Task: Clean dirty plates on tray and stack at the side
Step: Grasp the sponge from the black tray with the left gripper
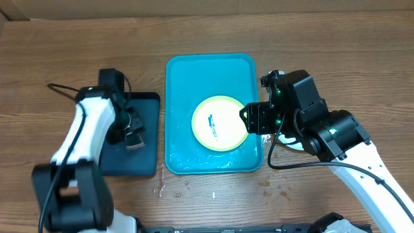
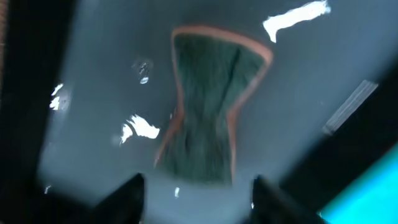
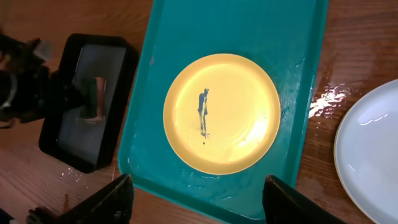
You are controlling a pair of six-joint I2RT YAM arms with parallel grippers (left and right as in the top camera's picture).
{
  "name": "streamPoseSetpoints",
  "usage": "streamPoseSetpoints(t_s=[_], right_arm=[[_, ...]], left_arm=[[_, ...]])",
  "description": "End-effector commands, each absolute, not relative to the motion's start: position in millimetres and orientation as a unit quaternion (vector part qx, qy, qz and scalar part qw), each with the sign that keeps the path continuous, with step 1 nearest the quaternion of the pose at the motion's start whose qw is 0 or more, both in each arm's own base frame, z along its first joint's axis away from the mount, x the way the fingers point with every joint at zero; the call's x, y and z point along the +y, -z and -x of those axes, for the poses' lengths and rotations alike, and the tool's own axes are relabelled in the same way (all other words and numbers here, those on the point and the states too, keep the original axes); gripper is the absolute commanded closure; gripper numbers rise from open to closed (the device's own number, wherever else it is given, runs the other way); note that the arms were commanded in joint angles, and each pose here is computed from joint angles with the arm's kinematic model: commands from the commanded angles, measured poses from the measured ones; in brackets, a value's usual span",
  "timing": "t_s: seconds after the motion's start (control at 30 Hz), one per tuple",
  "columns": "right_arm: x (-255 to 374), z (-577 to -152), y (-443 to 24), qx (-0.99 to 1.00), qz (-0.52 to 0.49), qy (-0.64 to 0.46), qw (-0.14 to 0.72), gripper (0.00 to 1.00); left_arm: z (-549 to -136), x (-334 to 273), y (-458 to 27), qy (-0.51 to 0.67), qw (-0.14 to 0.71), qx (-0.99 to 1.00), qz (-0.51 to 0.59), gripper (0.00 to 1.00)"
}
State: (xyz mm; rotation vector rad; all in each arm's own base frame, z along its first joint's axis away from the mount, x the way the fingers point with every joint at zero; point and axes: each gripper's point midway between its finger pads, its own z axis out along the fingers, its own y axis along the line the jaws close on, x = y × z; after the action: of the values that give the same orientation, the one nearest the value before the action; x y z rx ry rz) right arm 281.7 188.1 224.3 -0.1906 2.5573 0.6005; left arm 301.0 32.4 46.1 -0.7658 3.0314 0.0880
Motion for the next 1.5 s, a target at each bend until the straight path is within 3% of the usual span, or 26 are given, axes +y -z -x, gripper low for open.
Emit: streamPoseSetpoints(t_s=[0.0, 0.17, 0.6, 0.73, 0.87, 0.97, 1.23, 1.47], right_arm=[[189.7, -282.2, -226.4, 0.938, 0.076, -0.221, 0.255, 0.35], [189.7, -282.2, -226.4, 0.938, 0.076, -0.221, 0.255, 0.38], [189.7, -282.3, -226.5, 0.938, 0.076, -0.221, 0.255, 0.39], [188.6, -283.1, -226.3, 0.939, 0.074, -0.217, 0.257, 0.40], [182.6, -286.1, -224.5, 0.942, 0.064, -0.201, 0.263, 0.51], [171.3, -291.3, -220.6, 0.946, 0.033, -0.174, 0.270, 0.52], [139.9, -309.5, -188.2, 0.960, -0.038, -0.104, 0.256, 0.45], [153.3, -327.3, -145.6, 0.972, -0.012, -0.131, 0.195, 0.43]], left_arm=[[-304.2, 38.6, -20.8, -0.046, -0.012, 0.967, 0.251, 0.60], [-314.8, 39.7, -4.0, -0.045, -0.007, 0.969, 0.243, 0.96], [-332.0, 48.2, -86.6, -0.065, -0.001, 0.973, 0.223, 0.96], [-332.5, 50.0, -78.8, -0.071, 0.002, 0.972, 0.223, 0.96], [-324.5, 48.9, -48.1, -0.070, 0.001, 0.972, 0.223, 0.95], [-314.1, 48.2, -20.3, -0.070, 0.001, 0.972, 0.223, 0.96], [-302.2, 47.6, -5.3, -0.071, -0.009, 0.975, 0.212, 0.96], [-309.9, 47.5, -40.6, -0.070, -0.025, 0.976, 0.204, 0.96]])
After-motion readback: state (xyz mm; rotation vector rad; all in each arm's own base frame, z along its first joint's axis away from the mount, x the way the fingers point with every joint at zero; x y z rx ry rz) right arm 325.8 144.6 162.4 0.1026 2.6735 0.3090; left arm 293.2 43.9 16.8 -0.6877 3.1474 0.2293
